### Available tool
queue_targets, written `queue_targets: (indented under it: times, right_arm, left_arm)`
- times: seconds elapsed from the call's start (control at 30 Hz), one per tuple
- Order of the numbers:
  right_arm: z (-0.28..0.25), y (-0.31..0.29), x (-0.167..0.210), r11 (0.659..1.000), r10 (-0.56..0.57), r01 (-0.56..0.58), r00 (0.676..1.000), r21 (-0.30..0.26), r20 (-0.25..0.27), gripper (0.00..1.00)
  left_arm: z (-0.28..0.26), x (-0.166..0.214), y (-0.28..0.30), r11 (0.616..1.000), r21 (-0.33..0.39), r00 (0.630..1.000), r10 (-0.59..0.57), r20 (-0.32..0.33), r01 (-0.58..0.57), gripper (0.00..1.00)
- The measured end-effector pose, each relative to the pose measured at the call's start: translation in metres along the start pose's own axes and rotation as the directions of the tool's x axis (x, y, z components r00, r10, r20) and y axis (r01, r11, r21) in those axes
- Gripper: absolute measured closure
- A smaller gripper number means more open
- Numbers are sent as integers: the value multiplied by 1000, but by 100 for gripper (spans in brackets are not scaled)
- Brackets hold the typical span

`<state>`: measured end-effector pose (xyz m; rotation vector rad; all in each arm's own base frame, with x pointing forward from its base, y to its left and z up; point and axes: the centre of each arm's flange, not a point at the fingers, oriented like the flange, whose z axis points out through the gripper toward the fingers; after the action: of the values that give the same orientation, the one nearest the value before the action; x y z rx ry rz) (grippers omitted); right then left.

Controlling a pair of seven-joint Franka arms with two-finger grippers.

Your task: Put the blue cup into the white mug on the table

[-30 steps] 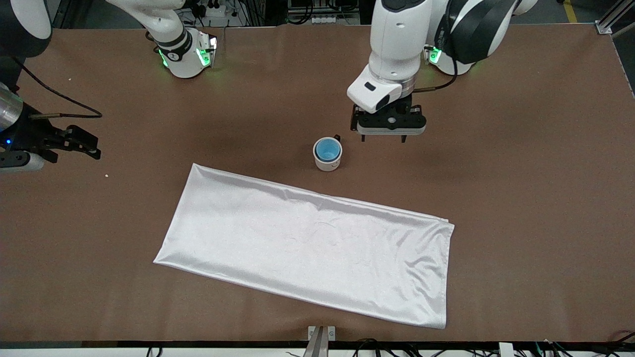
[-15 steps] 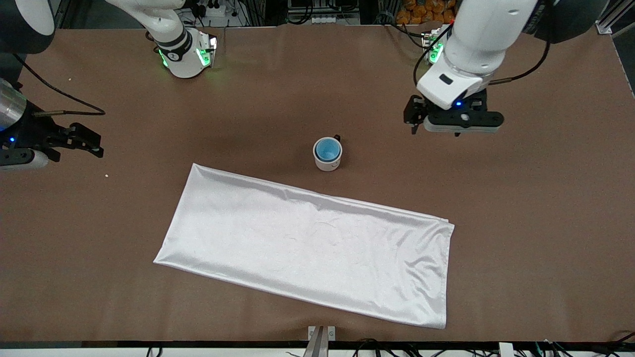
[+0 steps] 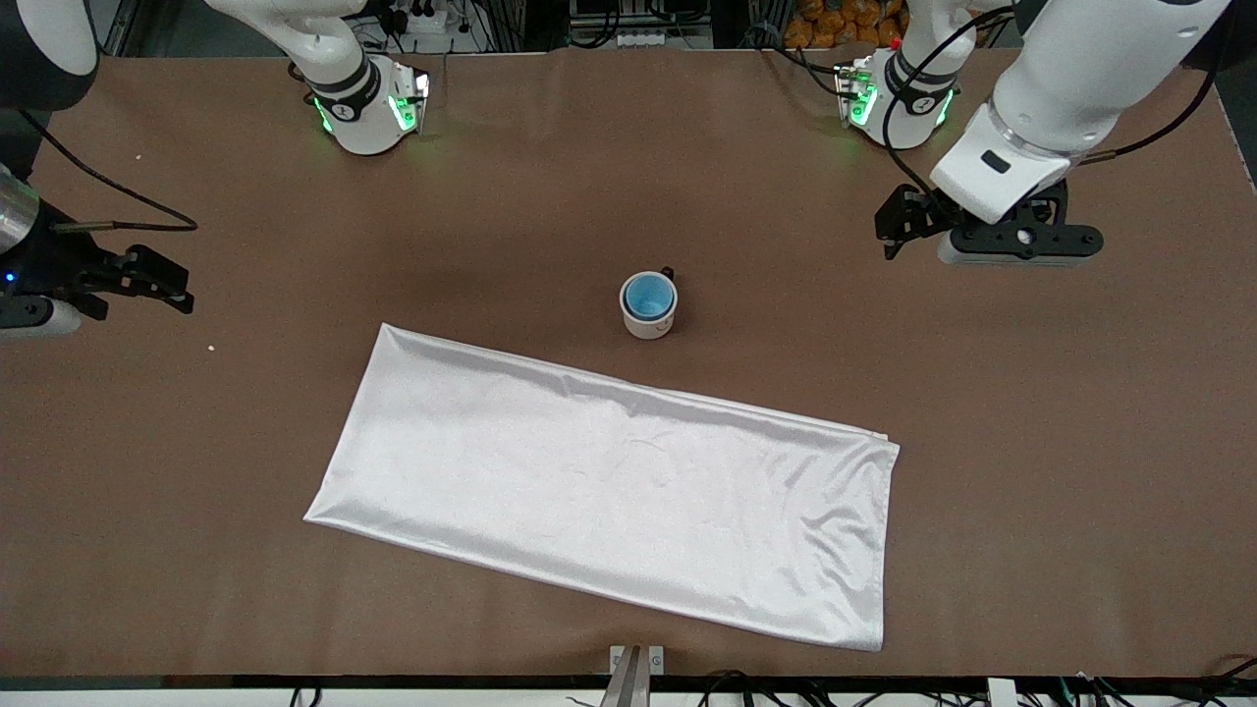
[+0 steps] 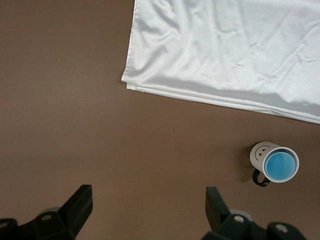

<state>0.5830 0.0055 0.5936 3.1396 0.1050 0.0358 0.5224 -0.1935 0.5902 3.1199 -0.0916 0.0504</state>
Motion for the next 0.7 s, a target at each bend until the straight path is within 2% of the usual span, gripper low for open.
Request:
queue_targets:
  times: [0.27,0.7]
  right_arm:
    - [-1,5,0,1000,6,-6,1000,-1,-3,0]
    - [-17,16,-7,1000,15,-15,1000,-4,-28,0]
  left_arm:
    - [4,8,-35,1000,-7,1000,26,12,-26,0]
    - [5,11,-48,999,-4,999,49,12,-49,0]
